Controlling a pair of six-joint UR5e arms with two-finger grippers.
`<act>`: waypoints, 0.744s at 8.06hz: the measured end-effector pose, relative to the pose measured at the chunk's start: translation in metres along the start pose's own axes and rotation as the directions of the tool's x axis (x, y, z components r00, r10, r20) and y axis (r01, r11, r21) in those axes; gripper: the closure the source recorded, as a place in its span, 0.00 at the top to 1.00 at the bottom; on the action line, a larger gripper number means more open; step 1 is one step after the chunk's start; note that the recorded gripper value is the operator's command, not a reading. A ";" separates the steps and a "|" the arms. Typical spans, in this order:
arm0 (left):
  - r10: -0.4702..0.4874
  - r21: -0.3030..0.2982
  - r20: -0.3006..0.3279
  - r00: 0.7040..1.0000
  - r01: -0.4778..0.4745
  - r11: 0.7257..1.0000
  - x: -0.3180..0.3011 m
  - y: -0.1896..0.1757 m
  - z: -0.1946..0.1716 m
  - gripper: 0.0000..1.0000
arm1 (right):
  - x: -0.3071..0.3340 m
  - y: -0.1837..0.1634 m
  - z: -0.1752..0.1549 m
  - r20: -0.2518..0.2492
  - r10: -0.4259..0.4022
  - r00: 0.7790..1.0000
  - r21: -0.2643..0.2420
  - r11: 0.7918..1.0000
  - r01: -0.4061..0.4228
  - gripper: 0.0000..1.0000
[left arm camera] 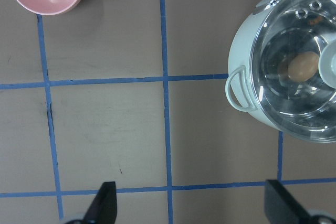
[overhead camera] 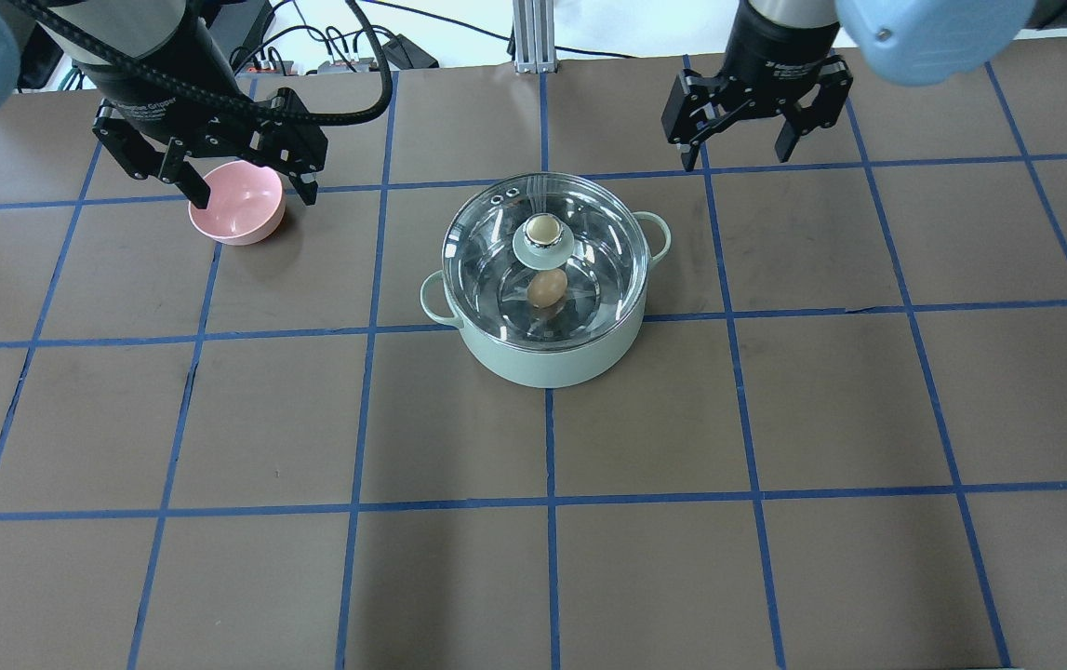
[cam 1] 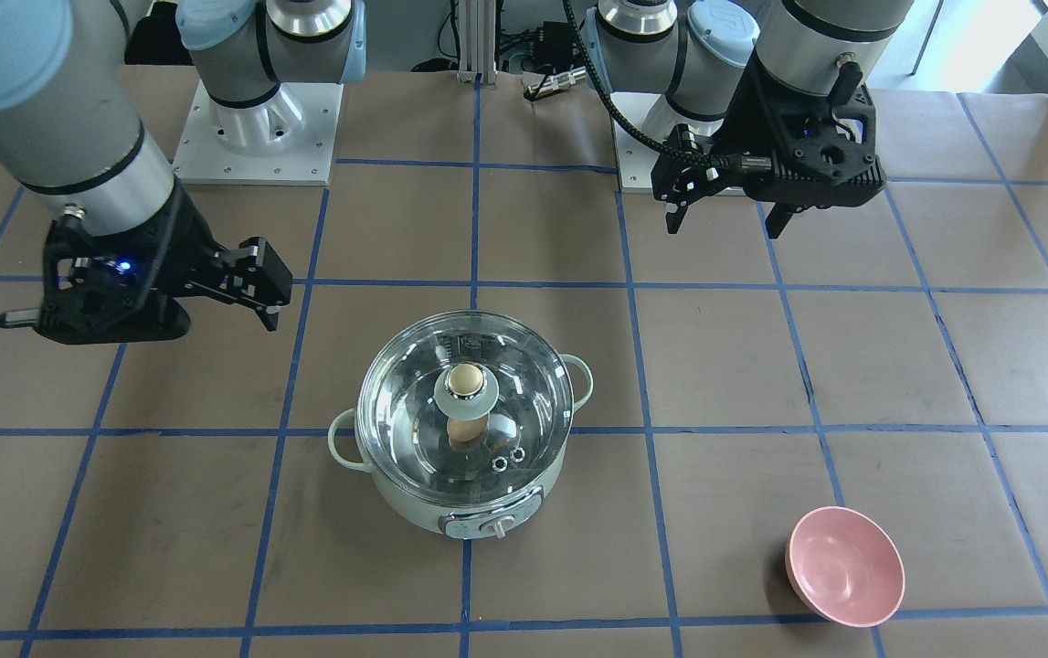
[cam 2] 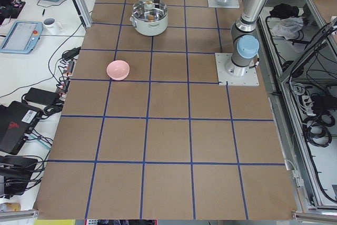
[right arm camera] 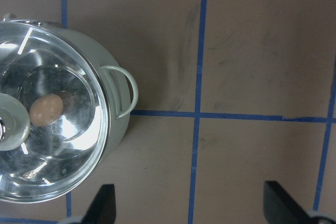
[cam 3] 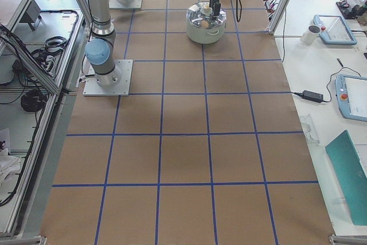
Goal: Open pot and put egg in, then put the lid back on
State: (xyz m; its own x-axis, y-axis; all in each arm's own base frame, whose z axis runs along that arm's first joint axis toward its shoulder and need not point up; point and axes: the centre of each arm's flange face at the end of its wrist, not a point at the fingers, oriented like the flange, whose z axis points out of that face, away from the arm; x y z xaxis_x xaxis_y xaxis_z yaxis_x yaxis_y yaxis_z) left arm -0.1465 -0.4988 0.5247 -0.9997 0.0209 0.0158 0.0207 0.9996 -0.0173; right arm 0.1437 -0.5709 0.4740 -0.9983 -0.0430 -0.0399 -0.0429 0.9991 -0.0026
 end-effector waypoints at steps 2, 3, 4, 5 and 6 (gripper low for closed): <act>0.000 0.000 0.001 1.000 0.000 1.000 0.000 0.000 0.000 1.00 | 0.022 0.010 -0.014 -0.001 0.041 0.999 0.008 0.999 -0.041 1.00; 0.000 0.000 0.002 1.000 0.000 1.000 0.000 0.000 0.000 1.00 | 0.025 0.014 -0.015 -0.001 0.046 0.999 0.001 0.999 -0.046 1.00; 0.000 0.000 0.002 1.000 0.000 1.000 0.000 0.000 0.000 1.00 | 0.026 0.016 -0.014 -0.001 0.048 0.999 -0.004 0.999 -0.048 1.00; 0.000 0.000 0.002 1.000 0.000 1.000 0.000 0.000 0.000 1.00 | 0.026 0.016 -0.013 -0.001 0.048 0.999 -0.006 0.999 -0.048 1.00; 0.000 0.000 0.002 1.000 0.000 1.000 0.000 0.000 0.000 1.00 | 0.026 0.016 -0.013 -0.001 0.048 0.999 -0.007 0.999 -0.048 1.00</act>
